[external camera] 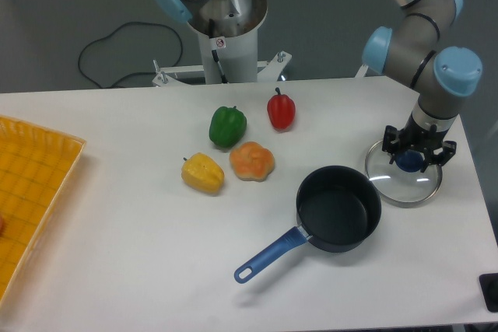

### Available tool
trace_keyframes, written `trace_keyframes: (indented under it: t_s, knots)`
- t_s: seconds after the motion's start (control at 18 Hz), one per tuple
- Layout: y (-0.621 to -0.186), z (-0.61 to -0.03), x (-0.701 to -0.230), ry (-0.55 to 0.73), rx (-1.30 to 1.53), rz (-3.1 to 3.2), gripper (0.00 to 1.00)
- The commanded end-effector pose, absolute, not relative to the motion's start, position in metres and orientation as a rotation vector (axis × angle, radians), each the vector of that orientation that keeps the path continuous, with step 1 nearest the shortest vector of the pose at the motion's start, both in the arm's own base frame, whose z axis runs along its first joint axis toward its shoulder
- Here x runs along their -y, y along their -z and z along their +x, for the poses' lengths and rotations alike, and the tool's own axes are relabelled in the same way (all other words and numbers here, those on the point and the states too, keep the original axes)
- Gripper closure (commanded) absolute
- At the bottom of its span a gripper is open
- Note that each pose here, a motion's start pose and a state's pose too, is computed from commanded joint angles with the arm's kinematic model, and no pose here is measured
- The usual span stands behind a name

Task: Place the lid on the table
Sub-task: 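Lower the glass lid flat onto the table beside the saucepan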

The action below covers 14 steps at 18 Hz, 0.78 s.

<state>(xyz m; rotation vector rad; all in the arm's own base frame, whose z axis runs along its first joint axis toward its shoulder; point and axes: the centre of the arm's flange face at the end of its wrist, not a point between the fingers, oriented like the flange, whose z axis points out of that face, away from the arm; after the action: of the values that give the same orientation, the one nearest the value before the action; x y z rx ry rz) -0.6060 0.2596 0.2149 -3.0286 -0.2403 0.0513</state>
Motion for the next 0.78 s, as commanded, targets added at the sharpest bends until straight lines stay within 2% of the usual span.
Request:
trace_keyframes:
  t_s: [0.78]
  knots:
    - [-0.2116,-0.6061,-0.2596,-0.047,0.236,-3.030,0.43]
